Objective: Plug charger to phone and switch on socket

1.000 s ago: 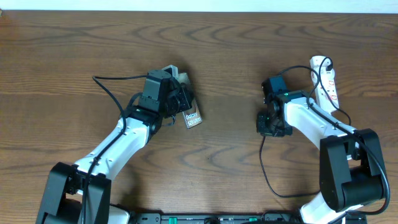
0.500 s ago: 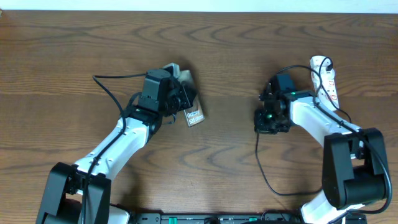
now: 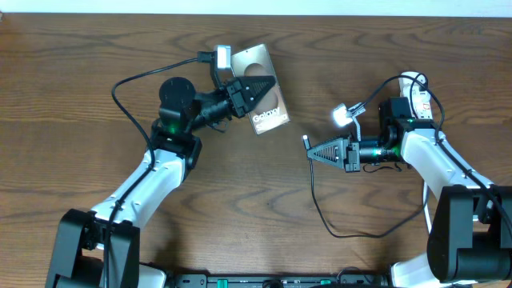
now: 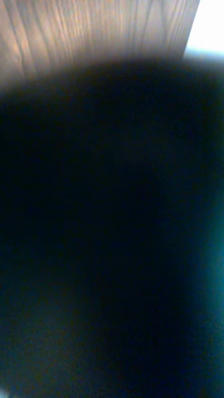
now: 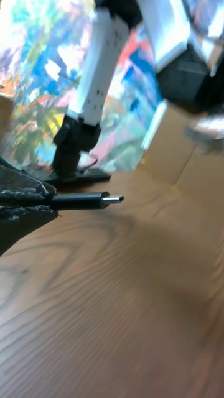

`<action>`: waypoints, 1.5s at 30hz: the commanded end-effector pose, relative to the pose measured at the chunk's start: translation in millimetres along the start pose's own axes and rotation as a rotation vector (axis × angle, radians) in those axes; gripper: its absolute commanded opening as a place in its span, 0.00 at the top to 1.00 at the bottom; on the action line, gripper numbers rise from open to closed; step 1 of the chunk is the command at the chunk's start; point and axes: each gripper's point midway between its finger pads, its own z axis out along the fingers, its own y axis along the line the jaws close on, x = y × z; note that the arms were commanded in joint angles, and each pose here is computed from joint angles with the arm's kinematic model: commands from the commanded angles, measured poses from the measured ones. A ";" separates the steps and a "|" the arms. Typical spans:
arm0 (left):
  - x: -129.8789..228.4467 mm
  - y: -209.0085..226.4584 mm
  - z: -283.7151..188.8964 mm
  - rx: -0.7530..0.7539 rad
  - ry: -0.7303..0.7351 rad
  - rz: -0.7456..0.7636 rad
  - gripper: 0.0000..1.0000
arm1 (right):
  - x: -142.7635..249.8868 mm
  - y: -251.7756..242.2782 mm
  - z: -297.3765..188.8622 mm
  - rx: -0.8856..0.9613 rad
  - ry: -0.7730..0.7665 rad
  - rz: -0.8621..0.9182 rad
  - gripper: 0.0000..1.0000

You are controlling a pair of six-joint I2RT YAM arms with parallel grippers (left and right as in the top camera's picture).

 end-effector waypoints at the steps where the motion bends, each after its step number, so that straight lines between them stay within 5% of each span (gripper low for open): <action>1: 2.7 -20.0 4.4 0.059 0.029 -0.012 0.93 | -7.7 25.6 7.2 -0.136 -0.055 -0.102 0.99; 45: 19.0 -31.3 15.5 0.081 0.071 -0.137 0.93 | -3.7 79.3 33.7 -0.218 0.032 -0.269 0.99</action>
